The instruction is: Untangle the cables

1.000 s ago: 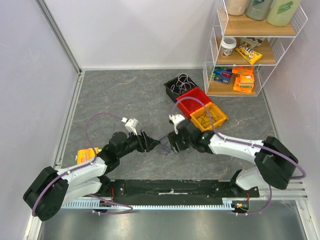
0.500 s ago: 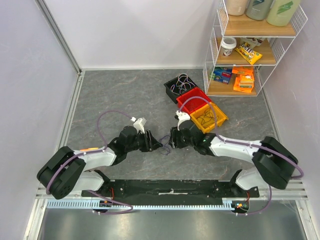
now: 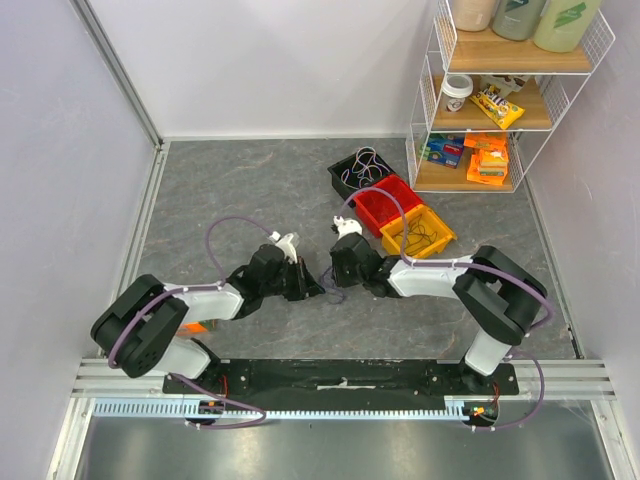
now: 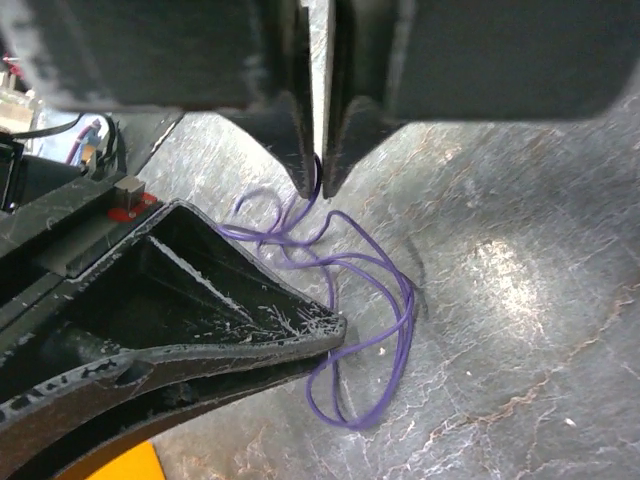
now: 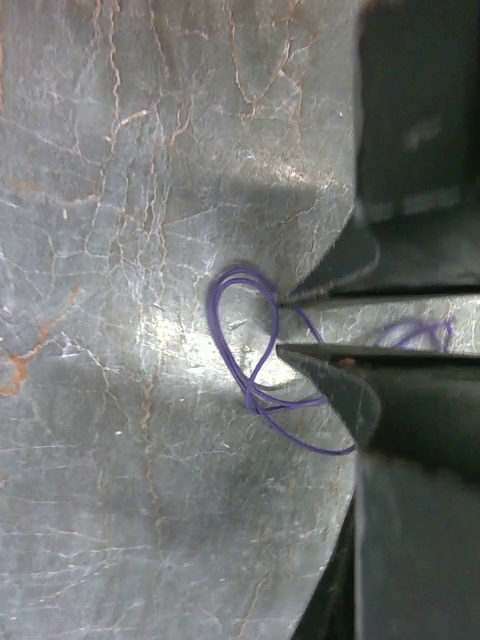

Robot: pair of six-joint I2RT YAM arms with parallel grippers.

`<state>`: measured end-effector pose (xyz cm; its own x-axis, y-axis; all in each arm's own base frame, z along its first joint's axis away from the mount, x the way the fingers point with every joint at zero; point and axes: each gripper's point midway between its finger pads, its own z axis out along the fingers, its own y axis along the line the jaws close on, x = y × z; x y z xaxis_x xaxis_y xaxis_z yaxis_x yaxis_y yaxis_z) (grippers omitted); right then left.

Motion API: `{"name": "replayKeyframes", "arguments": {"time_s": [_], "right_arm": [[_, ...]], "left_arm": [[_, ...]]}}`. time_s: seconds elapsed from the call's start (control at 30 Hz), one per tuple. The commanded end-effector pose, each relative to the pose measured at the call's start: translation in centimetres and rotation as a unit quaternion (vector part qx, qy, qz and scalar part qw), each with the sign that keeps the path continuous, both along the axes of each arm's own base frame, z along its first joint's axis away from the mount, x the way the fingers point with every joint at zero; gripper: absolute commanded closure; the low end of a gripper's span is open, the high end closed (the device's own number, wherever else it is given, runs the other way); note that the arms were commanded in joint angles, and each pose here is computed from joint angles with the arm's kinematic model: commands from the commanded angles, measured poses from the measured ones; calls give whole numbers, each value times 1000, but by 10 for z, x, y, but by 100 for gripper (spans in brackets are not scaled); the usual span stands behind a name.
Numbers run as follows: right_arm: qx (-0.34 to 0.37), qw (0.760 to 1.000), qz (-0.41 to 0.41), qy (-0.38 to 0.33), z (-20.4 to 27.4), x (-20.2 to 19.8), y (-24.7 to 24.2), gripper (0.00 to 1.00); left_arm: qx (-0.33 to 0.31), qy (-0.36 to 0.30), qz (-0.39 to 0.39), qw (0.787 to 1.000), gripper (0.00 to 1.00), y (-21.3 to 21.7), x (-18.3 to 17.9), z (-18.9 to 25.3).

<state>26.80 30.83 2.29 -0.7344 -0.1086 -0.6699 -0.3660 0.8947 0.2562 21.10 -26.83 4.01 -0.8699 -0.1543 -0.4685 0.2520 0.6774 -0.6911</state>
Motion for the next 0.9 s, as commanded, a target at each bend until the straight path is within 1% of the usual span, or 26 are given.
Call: {"name": "replayKeyframes", "arguments": {"time_s": [0.0, 0.07, 0.1, 0.2, 0.33, 0.37, 0.4, 0.43, 0.5, 0.53, 0.57, 0.6, 0.63, 0.67, 0.77, 0.8, 0.87], "right_arm": [[3, 998, -36, -57, 25, 25, 4, 83], [1, 996, -50, -76, 35, 31, -1, 96], [-4, 995, -59, -86, 43, 34, -6, 100], [-17, 987, -86, -133, 77, 40, -27, 100], [-19, 976, -110, -189, 123, 36, -57, 100], [-13, 974, -109, -199, 134, 34, -62, 100], [-10, 973, -108, -205, 141, 32, -65, 100], [-19, 974, -103, -201, 141, 28, -70, 100], [-15, 979, -61, -192, 140, 18, -65, 100], [-9, 983, -21, -181, 135, 10, -55, 89], [12, 986, 34, -163, 130, -3, -39, 80], [31, 986, 79, -144, 124, -14, -25, 73], [51, 984, 122, -118, 115, -28, -11, 64], [71, 981, 156, -88, 108, -43, -1, 59], [103, 975, 184, -71, 94, -60, 14, 49], [110, 976, 176, -63, 90, -61, 16, 48], [112, 984, 131, -43, 80, -55, 13, 47]], "left_arm": [[-5, -4, 0, 1000, 98, -9, 7, 9], [-1, -5, 9, 1000, 98, -6, 8, 10], [0, -9, 15, 1000, 98, -3, 8, 11], [3, -23, 44, 999, 99, 9, 7, 18], [-4, -45, 81, 996, 98, 29, 0, 26], [-14, -56, 83, 995, 98, 30, 0, 34], [-15, -57, 86, 995, 98, 35, -5, 33], [-18, -60, 87, 994, 98, 37, -8, 35], [-29, -68, 83, 994, 98, 39, -12, 40], [-35, -70, 80, 994, 98, 39, -14, 42], [-38, -69, 80, 994, 98, 39, -16, 42], [-40, -67, 79, 994, 98, 39, -17, 42], [-39, -66, 79, 994, 98, 38, -16, 42], [-39, -64, 78, 994, 98, 38, -17, 41], [-37, -60, 69, 995, 98, 34, -15, 37], [-36, -58, 67, 995, 99, 33, -15, 35], [-36, -55, 64, 996, 98, 31, -15, 33]]}}
